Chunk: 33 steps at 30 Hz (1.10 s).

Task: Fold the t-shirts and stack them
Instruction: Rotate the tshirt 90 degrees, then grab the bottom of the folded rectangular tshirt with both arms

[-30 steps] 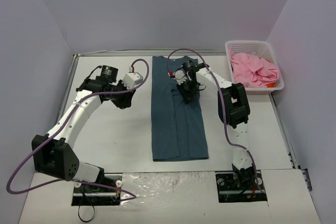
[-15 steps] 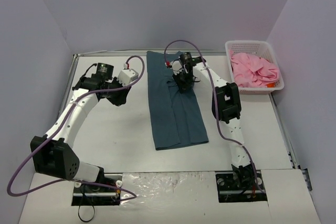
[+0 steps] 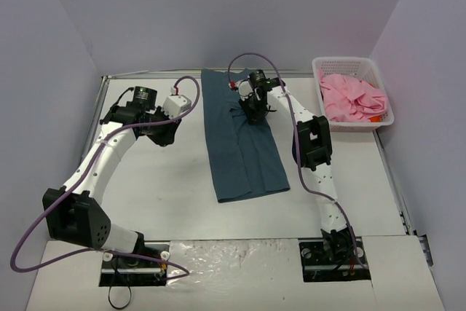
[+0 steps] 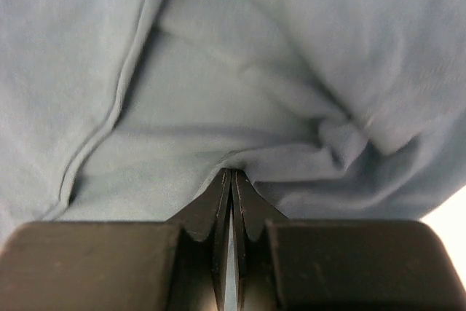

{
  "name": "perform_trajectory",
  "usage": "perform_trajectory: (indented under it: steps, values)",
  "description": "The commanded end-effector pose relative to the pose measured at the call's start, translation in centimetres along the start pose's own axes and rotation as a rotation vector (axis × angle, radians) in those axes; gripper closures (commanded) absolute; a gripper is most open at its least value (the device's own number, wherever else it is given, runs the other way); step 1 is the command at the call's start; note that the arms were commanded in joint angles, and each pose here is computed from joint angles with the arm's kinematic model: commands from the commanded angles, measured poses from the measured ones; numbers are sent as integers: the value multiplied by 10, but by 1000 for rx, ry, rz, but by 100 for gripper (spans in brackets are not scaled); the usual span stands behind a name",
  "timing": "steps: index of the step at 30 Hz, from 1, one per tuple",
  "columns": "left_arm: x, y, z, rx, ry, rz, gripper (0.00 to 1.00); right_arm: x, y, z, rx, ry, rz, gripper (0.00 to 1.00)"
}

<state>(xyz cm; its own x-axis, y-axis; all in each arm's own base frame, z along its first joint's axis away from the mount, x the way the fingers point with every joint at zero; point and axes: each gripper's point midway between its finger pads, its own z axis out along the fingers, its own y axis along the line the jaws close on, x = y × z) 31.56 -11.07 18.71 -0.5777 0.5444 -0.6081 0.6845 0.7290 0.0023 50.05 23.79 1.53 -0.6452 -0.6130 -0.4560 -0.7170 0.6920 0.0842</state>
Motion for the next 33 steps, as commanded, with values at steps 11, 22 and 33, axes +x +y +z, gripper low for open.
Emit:
perform_trajectory:
  steps: [11, 22, 33]
  values:
    - [-1, -9, -15, 24, -43, 56, 80, 43, 46, -146, 28, 4, -60, 92]
    - [-1, -71, 25, 47, 59, 323, 78, 143, 60, -181, -58, 4, 2, 77]
    - [21, -144, 81, 51, 158, 604, 79, 181, 41, -186, -188, -111, 197, 66]
